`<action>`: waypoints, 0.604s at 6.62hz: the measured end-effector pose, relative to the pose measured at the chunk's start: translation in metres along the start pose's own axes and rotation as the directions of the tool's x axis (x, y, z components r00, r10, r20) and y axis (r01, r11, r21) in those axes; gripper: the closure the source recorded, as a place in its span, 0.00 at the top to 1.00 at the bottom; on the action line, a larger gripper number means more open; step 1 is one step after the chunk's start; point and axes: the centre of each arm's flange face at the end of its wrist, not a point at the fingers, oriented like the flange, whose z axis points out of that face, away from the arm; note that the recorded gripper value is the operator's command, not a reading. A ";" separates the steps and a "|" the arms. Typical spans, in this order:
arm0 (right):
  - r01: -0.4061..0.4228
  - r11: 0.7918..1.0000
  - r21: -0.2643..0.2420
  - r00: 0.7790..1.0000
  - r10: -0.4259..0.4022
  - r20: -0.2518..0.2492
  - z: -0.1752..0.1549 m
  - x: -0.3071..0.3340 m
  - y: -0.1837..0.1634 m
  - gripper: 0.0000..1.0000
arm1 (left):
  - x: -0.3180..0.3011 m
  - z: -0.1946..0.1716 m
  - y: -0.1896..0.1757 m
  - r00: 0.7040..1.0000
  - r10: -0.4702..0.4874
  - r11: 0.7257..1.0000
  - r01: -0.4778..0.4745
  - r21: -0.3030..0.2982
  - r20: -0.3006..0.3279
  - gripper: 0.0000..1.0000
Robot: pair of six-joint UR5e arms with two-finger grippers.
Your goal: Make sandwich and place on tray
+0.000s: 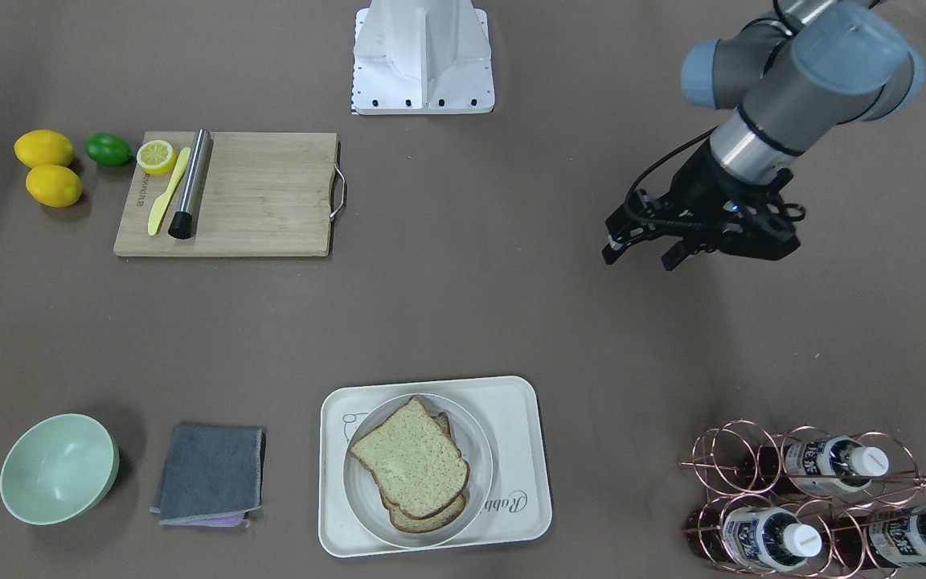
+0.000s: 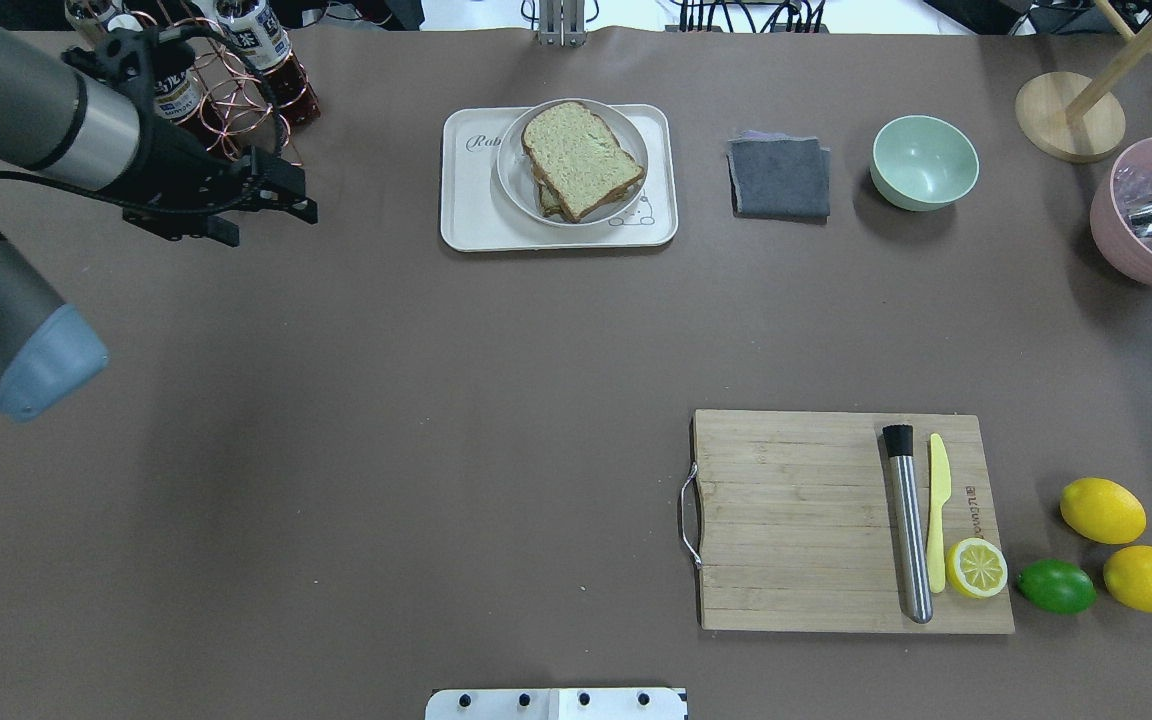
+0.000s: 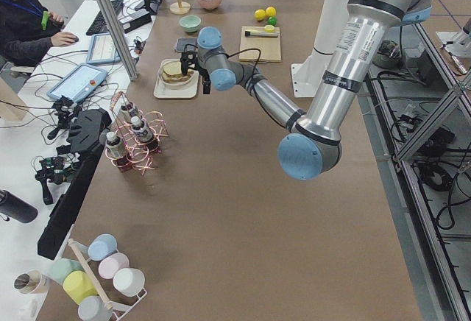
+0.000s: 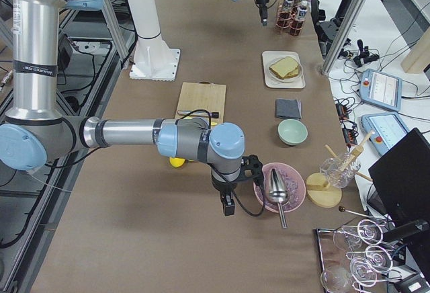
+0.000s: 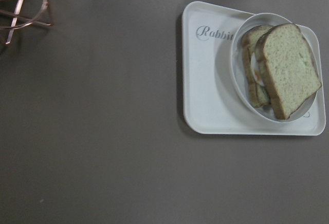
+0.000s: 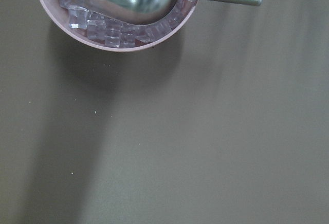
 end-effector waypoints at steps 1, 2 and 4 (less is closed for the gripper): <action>0.000 1.000 0.001 1.000 0.000 0.001 0.001 0.000 0.002 1.00 | -0.058 -0.032 0.003 0.999 0.043 0.999 -0.043 -0.010 0.028 0.99; -0.002 1.000 0.001 1.000 0.002 0.004 0.002 0.000 0.002 1.00 | -0.143 -0.065 0.002 0.988 0.133 0.991 -0.132 -0.024 0.078 0.99; -0.004 1.000 0.000 1.000 0.004 0.007 0.003 0.001 0.003 1.00 | -0.290 -0.115 -0.003 0.948 0.266 0.964 -0.263 -0.042 0.175 0.99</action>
